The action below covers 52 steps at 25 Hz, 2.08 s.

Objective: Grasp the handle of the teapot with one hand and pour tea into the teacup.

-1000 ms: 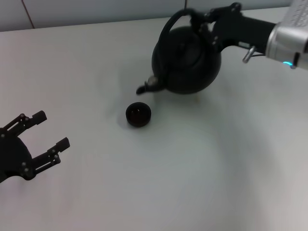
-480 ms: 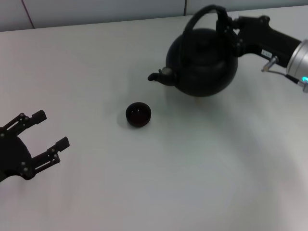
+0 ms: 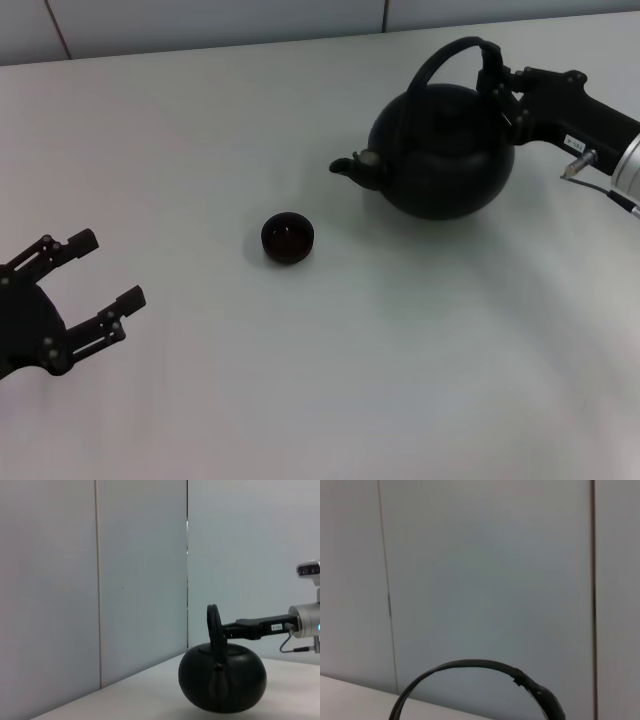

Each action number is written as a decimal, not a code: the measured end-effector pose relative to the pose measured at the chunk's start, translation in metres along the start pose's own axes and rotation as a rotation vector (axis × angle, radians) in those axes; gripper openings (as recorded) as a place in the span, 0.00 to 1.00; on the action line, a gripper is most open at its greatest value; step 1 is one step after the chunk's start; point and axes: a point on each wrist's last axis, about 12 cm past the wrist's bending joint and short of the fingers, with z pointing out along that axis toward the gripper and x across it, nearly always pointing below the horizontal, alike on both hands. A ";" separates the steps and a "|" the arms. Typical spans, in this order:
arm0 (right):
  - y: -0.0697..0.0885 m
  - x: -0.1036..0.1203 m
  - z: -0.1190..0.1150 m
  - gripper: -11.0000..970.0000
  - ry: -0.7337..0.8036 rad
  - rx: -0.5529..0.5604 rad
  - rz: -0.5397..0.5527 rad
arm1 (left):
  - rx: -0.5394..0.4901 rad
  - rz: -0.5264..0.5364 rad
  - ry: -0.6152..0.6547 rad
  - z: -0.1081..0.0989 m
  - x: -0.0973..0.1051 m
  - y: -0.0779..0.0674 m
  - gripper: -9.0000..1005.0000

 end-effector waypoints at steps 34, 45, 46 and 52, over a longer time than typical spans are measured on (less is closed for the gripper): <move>0.004 0.029 -0.021 0.18 0.011 0.109 0.040 | 0.010 -0.002 -0.015 -0.004 -0.001 -0.003 0.81; 0.011 0.037 -0.073 0.56 -0.103 0.120 0.069 | 0.012 -0.003 -0.019 -0.004 -0.001 -0.004 0.81; 0.015 0.041 -0.088 0.57 -0.124 0.127 0.080 | 0.011 -0.007 -0.019 -0.004 -0.001 -0.005 0.81; 0.028 0.042 -0.113 0.60 -0.185 0.069 0.094 | 0.016 -0.016 -0.019 -0.004 0.001 -0.007 0.81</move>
